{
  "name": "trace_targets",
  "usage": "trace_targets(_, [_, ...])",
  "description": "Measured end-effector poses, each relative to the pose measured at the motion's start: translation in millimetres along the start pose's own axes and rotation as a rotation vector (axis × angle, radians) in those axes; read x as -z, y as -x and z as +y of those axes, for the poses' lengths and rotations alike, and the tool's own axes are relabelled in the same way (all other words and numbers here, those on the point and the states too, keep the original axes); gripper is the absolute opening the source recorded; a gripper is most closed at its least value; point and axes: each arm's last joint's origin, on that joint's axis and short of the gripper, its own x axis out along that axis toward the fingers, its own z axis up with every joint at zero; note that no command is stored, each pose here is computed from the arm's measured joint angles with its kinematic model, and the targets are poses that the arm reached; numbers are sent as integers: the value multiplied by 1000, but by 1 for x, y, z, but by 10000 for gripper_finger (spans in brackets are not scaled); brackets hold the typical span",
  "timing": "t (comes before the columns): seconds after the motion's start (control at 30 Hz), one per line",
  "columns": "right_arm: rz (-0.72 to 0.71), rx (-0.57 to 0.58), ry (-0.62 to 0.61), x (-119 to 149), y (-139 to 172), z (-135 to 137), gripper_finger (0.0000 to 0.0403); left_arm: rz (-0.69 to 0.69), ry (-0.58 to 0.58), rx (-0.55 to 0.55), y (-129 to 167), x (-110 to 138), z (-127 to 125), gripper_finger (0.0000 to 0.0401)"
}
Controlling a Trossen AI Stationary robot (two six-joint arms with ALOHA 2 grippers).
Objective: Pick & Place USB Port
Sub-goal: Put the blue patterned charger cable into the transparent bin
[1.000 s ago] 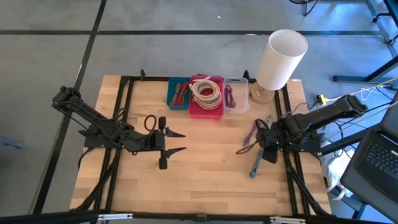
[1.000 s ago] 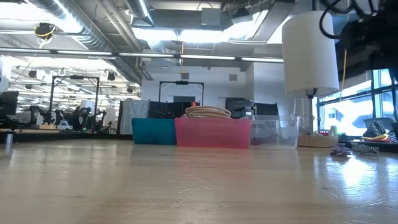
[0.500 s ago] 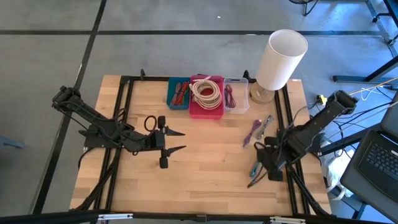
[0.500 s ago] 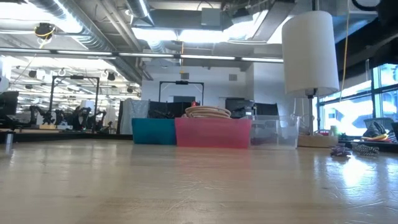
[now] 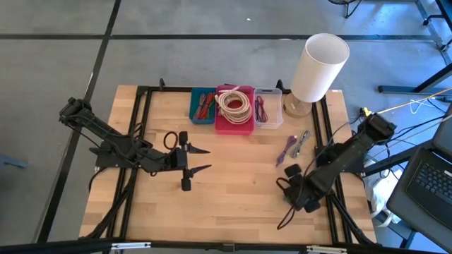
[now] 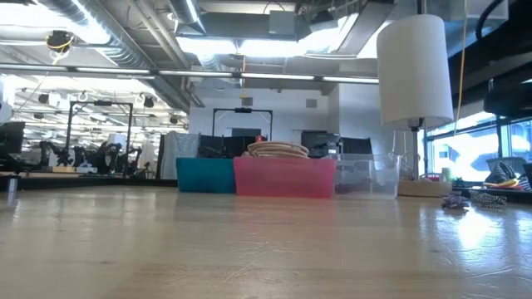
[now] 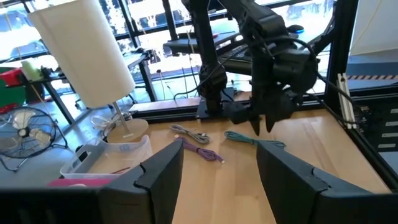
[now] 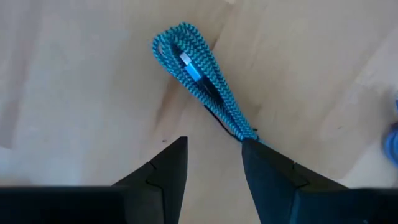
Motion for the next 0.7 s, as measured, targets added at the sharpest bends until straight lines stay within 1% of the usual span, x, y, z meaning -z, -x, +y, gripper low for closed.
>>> trace_targets(0.2, [21,91,79,-3,-10,-1,155,0,2,-1,0,0,0,198])
trace_targets(0.27, [24,104,90,-4,-12,-1,155,-1,3,0,0,0,0,198])
trace_targets(0.7, [61,106,109,-8,-23,1,153,-3,6,1,0,0,0,198])
